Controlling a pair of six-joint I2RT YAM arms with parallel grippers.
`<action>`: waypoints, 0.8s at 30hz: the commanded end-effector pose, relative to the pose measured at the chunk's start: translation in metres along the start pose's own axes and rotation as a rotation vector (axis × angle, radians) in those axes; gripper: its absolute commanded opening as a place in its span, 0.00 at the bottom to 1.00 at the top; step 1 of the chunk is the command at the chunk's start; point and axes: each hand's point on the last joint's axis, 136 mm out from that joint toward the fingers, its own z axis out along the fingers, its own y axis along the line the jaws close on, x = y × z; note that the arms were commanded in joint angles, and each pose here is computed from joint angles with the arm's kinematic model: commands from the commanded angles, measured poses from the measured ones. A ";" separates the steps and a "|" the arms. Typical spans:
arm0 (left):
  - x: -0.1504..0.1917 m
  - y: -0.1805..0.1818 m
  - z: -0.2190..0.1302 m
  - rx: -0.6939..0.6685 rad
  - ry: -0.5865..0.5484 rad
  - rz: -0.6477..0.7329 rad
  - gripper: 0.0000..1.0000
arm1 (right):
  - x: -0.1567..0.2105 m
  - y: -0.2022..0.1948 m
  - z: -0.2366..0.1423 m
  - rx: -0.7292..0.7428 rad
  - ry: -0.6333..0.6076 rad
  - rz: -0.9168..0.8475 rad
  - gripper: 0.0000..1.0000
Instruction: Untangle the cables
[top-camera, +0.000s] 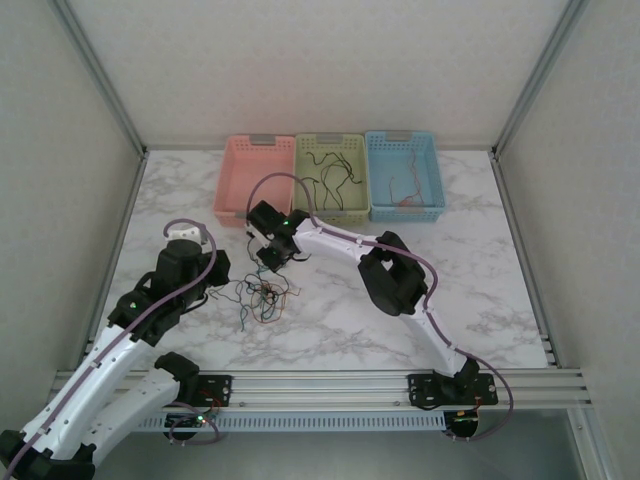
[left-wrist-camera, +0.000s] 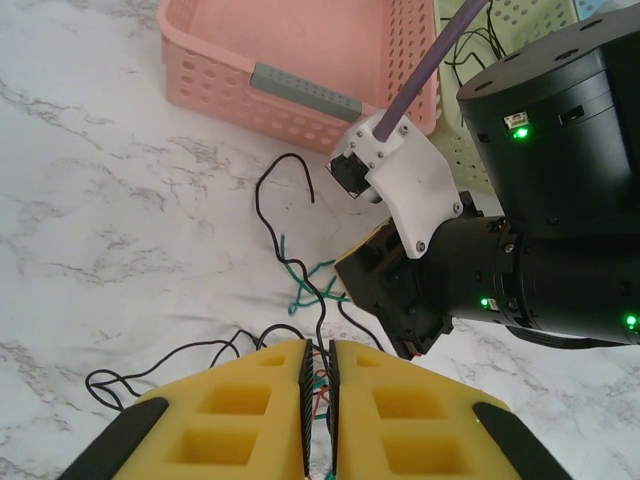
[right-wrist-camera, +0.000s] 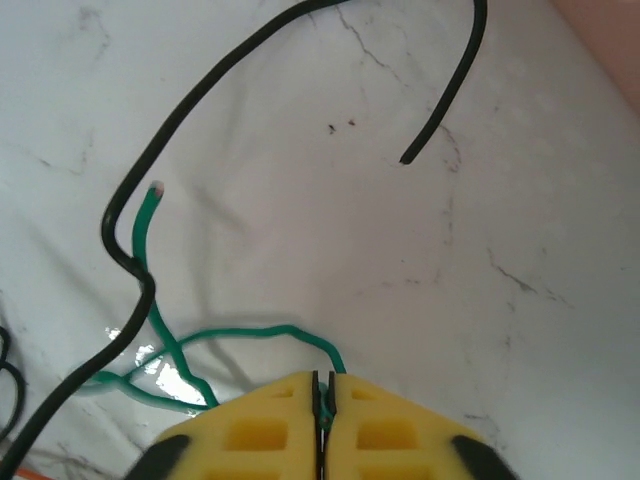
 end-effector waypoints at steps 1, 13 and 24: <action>-0.004 0.003 -0.005 -0.013 -0.011 -0.003 0.15 | -0.012 0.001 -0.023 0.048 -0.038 -0.019 0.00; -0.003 0.003 -0.010 0.003 -0.015 -0.011 0.16 | -0.039 -0.031 -0.111 0.210 -0.212 0.028 0.00; 0.003 0.007 -0.010 -0.002 -0.008 -0.025 0.17 | -0.108 -0.067 -0.133 0.301 -0.351 0.104 0.00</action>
